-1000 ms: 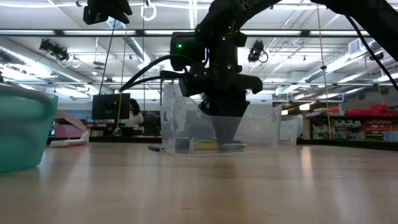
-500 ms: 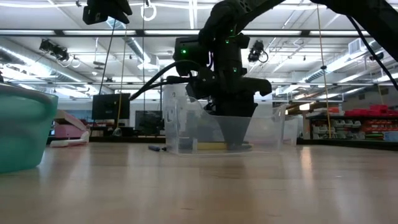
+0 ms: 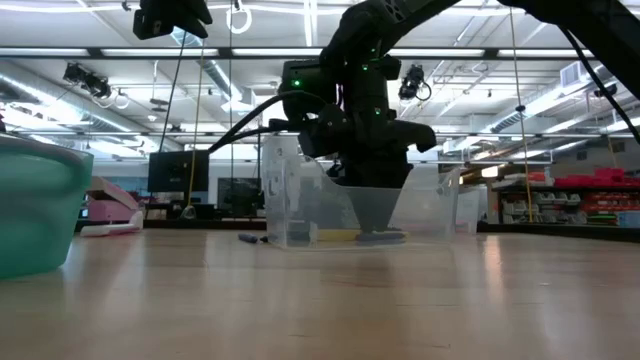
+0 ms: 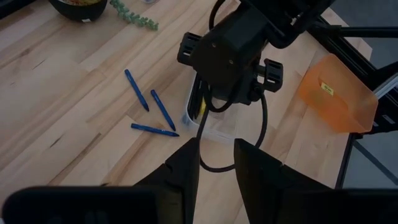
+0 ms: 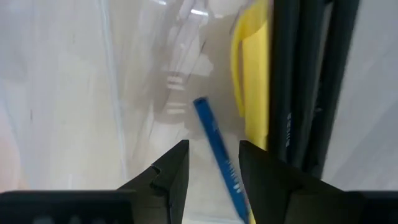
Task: Sort crayons/erasers/pens/pencils in bins
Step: Put the blue crayon into the right transparent bin
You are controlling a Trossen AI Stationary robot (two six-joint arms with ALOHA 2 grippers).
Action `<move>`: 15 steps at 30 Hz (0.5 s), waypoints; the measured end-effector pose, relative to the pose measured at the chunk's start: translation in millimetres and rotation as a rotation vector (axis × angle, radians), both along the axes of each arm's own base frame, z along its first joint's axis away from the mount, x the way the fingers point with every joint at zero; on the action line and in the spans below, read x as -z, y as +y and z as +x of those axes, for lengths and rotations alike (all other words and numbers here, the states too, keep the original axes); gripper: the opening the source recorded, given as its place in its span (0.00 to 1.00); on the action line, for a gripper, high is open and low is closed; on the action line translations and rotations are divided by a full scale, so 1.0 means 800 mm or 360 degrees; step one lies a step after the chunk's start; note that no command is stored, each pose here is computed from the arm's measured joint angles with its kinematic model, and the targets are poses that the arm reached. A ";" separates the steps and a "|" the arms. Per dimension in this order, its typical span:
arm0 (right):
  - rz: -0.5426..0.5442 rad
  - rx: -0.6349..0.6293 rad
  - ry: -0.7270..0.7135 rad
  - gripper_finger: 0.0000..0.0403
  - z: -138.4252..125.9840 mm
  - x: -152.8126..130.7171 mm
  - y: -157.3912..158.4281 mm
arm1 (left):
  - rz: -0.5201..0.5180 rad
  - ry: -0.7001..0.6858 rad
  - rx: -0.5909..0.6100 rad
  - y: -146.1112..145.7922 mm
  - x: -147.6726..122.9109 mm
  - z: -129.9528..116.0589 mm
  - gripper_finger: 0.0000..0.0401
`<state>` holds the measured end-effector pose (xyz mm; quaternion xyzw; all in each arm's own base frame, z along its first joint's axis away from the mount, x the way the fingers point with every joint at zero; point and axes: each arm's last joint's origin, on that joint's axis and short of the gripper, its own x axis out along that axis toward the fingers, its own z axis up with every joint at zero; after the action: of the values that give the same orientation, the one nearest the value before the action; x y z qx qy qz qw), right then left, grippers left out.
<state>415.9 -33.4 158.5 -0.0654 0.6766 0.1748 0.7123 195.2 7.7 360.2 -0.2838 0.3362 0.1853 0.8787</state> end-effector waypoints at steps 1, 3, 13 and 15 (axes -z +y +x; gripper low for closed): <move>-0.0002 0.0000 -0.0019 0.36 0.002 0.002 0.000 | -0.0002 0.0000 -0.0002 0.000 0.000 0.000 0.27; -0.0008 0.0006 -0.0046 0.36 0.004 0.002 -0.001 | -0.0005 0.0000 -0.0004 0.000 0.000 0.000 0.27; -0.0084 -0.0025 -0.0046 0.36 0.000 0.015 0.003 | -0.0010 0.0001 -0.0009 0.000 0.000 0.000 0.26; -0.0125 -0.0028 -0.0041 0.36 0.000 0.016 0.004 | -0.0006 0.0002 -0.0005 0.000 0.000 0.000 0.26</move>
<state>415.8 -30.3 145.8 -0.1016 0.6730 0.1536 0.7164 195.1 7.7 360.0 -0.2859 0.3366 0.1862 0.8776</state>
